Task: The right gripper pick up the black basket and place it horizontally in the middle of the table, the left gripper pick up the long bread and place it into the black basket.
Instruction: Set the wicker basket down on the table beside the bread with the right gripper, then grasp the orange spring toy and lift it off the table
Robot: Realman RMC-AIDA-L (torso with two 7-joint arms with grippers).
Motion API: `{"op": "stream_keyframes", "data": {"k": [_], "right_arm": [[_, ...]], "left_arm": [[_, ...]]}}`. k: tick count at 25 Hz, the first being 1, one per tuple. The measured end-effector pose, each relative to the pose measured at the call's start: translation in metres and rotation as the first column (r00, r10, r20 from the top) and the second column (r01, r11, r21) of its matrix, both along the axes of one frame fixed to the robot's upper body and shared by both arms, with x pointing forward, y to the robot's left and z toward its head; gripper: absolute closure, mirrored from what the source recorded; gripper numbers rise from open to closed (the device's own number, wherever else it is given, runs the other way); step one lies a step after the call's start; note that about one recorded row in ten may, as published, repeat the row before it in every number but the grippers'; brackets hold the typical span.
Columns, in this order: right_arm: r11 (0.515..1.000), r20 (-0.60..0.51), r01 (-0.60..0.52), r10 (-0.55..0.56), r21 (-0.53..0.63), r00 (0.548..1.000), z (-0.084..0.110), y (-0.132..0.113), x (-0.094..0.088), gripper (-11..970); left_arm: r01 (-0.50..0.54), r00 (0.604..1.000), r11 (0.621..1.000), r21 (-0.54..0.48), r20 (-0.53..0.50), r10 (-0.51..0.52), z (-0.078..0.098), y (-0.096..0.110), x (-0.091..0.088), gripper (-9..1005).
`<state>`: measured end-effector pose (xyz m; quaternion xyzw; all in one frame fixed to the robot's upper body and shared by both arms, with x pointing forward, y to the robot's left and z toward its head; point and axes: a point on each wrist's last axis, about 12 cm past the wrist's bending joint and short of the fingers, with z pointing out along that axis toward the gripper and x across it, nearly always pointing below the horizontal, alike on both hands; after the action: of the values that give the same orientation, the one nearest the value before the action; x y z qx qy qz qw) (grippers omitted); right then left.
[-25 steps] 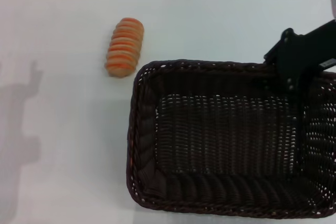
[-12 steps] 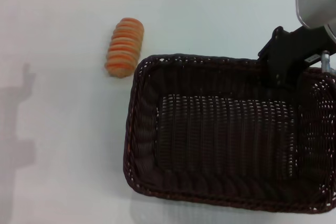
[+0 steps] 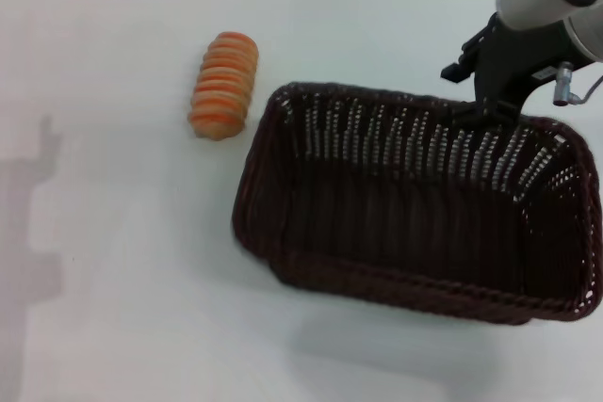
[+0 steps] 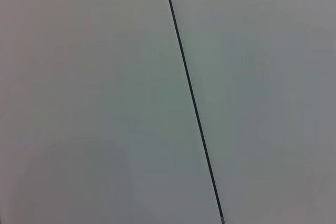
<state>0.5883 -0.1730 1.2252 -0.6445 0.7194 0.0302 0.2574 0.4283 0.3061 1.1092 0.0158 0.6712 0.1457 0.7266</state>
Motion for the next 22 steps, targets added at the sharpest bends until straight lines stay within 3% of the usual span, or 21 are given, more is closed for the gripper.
{"op": "stream_keyframes", "data": {"k": [4, 7, 12, 15, 17, 22], "right_arm": [[1.0, 0.08, 0.023, -0.023, 0.0, 0.997, 0.002, 0.005, 0.003, 504], [0.997, 0.19, 0.052, -0.061, 0.054, 0.98, 0.014, 0.004, 0.003, 449], [0.966, 0.386, 0.149, -0.223, 0.212, 0.895, 0.049, -0.013, -0.008, 389], [0.917, 0.473, 0.19, -0.349, 0.351, 0.809, 0.068, -0.03, -0.028, 380], [0.872, 0.467, 0.215, -0.426, 0.439, 0.775, 0.07, -0.042, -0.037, 379], [0.704, 0.344, 0.349, -0.642, 0.619, 0.685, 0.051, -0.088, -0.052, 379]], "left_arm": [[-0.002, 1.0, 1.0, 0.0, -0.005, 0.002, -0.001, 0.0, -0.001, 141], [-0.002, 1.0, 1.0, -0.001, -0.004, 0.002, -0.001, 0.0, -0.001, 141], [0.015, 1.0, 1.0, -0.011, -0.01, -0.015, 0.005, -0.002, 0.003, 141], [0.041, 0.998, 0.999, -0.02, -0.038, -0.042, 0.009, -0.005, 0.01, 141], [0.055, 0.997, 0.998, -0.018, -0.053, -0.056, 0.012, -0.005, 0.016, 141], [0.079, 0.995, 0.997, -0.019, -0.059, -0.08, 0.022, -0.005, 0.028, 141]]}}
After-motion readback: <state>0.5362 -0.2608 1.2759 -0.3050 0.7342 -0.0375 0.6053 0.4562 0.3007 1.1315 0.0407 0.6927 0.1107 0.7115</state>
